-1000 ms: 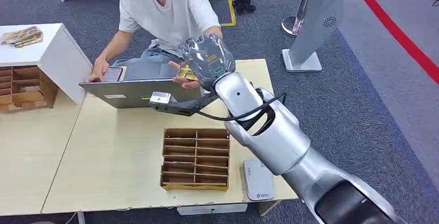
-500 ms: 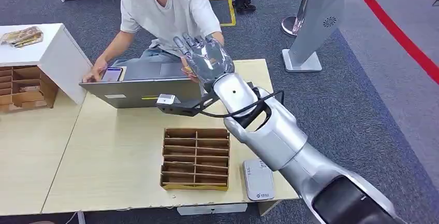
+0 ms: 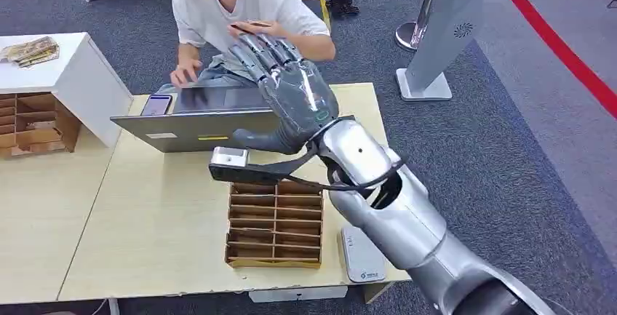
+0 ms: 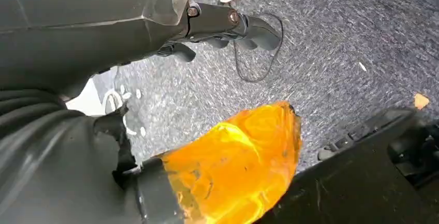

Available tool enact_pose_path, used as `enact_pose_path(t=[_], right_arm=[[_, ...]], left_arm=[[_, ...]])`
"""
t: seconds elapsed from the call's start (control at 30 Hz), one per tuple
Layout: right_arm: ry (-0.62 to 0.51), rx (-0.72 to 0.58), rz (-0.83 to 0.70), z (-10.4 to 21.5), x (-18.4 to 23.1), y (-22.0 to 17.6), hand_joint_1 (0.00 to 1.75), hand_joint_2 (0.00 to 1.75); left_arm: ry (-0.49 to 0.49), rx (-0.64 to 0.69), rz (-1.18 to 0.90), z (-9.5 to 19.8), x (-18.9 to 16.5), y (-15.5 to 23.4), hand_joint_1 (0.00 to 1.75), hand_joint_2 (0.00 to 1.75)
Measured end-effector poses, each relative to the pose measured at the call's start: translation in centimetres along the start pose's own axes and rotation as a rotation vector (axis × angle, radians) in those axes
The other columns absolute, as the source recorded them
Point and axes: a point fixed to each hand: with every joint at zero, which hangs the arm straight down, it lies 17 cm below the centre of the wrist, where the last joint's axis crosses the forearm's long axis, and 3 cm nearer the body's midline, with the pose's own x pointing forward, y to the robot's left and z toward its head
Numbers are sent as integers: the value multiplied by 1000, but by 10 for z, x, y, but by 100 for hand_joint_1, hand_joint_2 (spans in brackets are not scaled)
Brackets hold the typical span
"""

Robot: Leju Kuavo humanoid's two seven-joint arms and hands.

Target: Pass the card to the sensor for recognition and then transmit it.

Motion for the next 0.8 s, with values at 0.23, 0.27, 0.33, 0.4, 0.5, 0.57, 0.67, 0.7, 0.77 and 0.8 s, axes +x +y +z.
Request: enact_pose_path(t=[0.23,0.27,0.33,0.4,0.5,0.57,0.67,0.7,0.77,0.8], right_arm=[[-106,-178,-502,54,36,-48,0,0],[-114,-179,-556,61,39,-46,0,0],[-154,-193,-686,75,42,-53,0,0],[-194,-183,-805,90,46,-51,0,0],[-232,-179,-1023,124,39,-42,0,0],[-215,-194,-1104,142,27,-35,0,0],[-152,-200,-1190,162,9,-18,0,0],[-119,-192,-1198,168,4,-10,0,0],[-74,-171,-1212,176,-1,6,0,0],[-55,-161,-1218,179,-3,13,0,0]], left_arm=[[14,25,78,0,-7,3,0,0],[16,27,85,0,-8,3,0,0],[14,32,94,0,-8,4,0,0],[11,36,96,0,-7,5,0,0],[6,34,86,-1,-6,5,0,0],[4,33,81,-1,-5,6,0,0],[10,34,75,-2,-4,8,0,0],[11,38,71,-2,-5,9,0,0],[22,29,63,-2,-7,7,0,0],[30,22,61,-1,-8,6,0,0]])
